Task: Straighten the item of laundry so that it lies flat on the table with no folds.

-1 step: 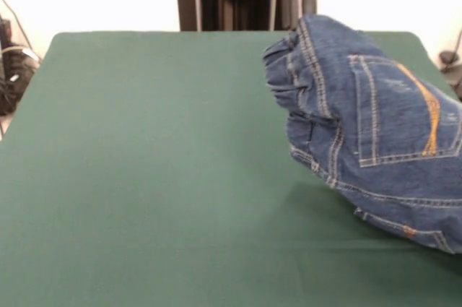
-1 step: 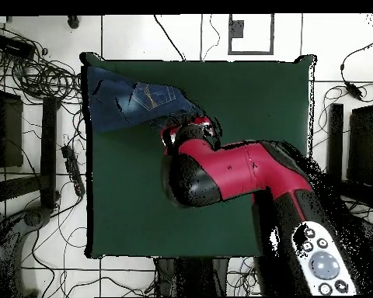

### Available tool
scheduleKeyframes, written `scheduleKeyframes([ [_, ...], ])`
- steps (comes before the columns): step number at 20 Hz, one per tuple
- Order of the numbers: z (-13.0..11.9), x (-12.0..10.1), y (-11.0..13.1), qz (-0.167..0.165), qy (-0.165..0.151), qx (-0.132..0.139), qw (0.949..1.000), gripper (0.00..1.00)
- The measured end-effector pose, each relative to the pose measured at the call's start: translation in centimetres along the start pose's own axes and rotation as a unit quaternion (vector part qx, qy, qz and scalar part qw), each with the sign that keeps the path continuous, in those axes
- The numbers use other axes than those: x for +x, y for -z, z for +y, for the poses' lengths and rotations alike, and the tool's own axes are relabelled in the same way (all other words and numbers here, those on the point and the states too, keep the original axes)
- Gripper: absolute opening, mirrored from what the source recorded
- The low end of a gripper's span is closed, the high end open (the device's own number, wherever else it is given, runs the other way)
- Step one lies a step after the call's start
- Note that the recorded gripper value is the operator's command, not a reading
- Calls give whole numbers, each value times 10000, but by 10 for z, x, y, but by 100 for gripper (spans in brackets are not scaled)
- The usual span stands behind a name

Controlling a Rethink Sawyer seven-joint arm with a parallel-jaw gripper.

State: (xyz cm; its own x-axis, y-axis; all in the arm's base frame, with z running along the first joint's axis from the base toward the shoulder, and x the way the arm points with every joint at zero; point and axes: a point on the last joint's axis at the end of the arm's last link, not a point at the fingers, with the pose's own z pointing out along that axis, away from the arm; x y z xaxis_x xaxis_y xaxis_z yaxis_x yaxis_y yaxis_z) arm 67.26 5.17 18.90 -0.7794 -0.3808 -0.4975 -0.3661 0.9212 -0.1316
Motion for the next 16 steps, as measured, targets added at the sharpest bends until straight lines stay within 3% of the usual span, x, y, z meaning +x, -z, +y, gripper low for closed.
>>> scheduleKeyframes([
  [8, -19, 25, -22, 8, 70, -171, 9998, 0],
  [16, -59, 49, -40, -34, -227, -482, 9986, 0],
])
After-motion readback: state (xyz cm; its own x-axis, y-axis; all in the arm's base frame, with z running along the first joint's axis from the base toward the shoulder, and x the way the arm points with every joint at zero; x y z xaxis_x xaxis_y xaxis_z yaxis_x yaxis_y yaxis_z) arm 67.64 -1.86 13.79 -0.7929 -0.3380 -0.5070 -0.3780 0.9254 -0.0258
